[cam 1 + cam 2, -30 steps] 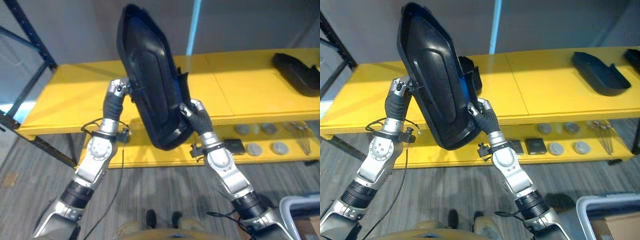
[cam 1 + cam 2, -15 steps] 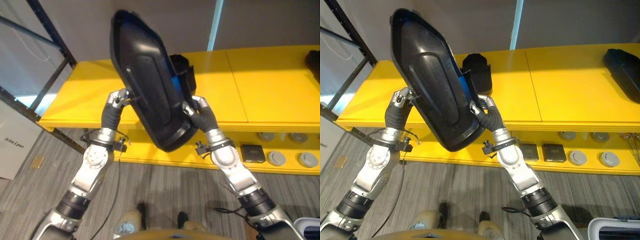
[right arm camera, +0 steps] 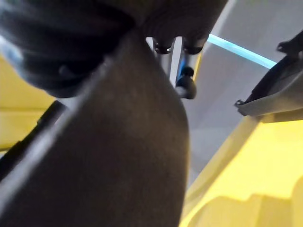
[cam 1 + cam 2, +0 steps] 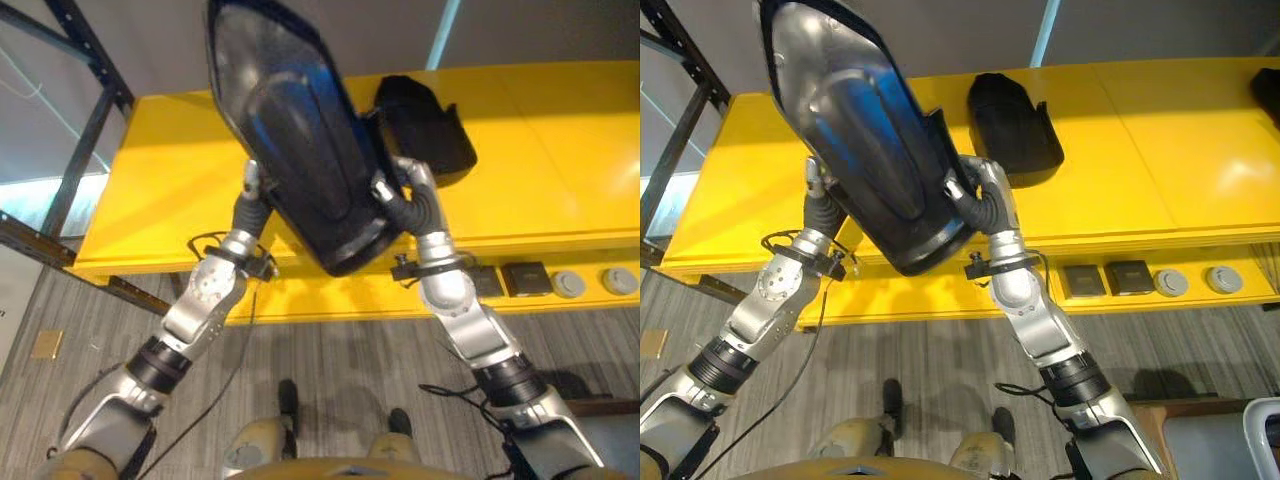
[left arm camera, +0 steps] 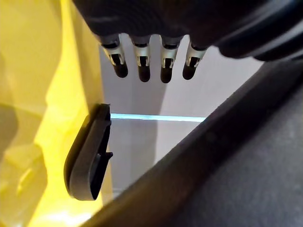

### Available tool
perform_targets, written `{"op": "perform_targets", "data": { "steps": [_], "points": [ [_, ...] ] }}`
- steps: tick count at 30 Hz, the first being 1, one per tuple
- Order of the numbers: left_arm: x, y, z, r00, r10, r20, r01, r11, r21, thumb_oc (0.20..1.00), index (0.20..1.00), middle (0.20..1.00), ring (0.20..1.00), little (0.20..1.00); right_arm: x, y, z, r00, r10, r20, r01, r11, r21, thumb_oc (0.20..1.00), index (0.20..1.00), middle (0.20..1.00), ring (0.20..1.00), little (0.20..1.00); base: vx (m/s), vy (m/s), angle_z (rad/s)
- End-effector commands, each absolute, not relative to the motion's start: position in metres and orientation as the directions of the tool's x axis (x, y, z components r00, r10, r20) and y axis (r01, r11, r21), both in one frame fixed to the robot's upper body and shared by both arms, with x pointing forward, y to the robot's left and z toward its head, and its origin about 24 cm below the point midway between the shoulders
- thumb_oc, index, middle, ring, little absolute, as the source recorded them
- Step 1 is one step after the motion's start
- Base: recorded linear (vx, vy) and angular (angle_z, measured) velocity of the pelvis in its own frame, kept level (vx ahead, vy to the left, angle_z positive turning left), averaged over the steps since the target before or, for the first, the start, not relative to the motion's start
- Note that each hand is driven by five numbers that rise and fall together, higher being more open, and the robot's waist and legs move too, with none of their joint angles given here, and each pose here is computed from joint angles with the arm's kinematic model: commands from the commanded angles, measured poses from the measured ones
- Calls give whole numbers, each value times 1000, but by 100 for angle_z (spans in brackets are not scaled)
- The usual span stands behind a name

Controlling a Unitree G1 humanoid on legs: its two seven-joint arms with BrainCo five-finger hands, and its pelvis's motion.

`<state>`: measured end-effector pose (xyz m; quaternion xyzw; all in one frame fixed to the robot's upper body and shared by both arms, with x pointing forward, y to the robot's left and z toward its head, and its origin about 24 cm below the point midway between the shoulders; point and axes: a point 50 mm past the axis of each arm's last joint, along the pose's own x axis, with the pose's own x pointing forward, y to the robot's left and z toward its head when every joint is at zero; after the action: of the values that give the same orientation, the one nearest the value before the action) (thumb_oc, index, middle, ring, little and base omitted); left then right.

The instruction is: Move parts from the plastic box to the shelf.

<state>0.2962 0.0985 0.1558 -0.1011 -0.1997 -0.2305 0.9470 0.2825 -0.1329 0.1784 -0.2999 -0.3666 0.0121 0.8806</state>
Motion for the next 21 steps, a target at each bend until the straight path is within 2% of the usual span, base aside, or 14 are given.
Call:
{"op": "perform_targets", "data": {
  "steps": [1, 4, 7, 10, 13, 18, 21],
  "points": [
    [287, 76, 179, 690, -511, 513, 652, 747, -133, 1000, 1000, 1000, 1000, 1000, 273, -101, 219, 536, 374, 757, 195, 818, -542, 200, 200, 200, 200, 200, 63, 83, -31],
    [290, 66, 176, 682, -537, 497, 703, 668, -243, 1000, 1000, 1000, 1000, 1000, 273, -97, 219, 531, 395, 750, 171, 817, -551, 200, 200, 200, 200, 200, 106, 120, -39],
    [288, 60, 180, 648, -563, 513, 742, 619, -258, 1000, 1000, 1000, 1000, 1000, 274, -97, 222, 517, 402, 756, 177, 813, -554, 200, 200, 200, 200, 200, 112, 19, -6],
    [288, 62, 185, 618, -588, 521, 762, 612, -213, 1000, 1000, 1000, 1000, 1000, 275, -94, 225, 495, 417, 762, 174, 812, -557, 200, 200, 200, 200, 200, 88, -127, 10],
    [287, 67, 188, 610, -584, 536, 761, 621, -189, 1000, 1000, 1000, 1000, 1000, 275, -97, 219, 508, 475, 718, 170, 762, -625, 200, 200, 200, 200, 200, 185, -193, 3],
    [281, 96, 192, 596, -624, 506, 711, 703, 29, 1000, 1000, 1000, 1000, 1000, 269, -120, 207, 547, 570, 613, 172, 640, -749, 200, 200, 200, 200, 200, 174, -152, 0],
    [278, 105, 191, 601, -627, 495, 693, 718, 67, 1000, 1000, 1000, 1000, 1000, 267, -126, 205, 554, 587, 590, 171, 613, -771, 200, 200, 200, 200, 200, 85, -82, 0]
  ]
}}
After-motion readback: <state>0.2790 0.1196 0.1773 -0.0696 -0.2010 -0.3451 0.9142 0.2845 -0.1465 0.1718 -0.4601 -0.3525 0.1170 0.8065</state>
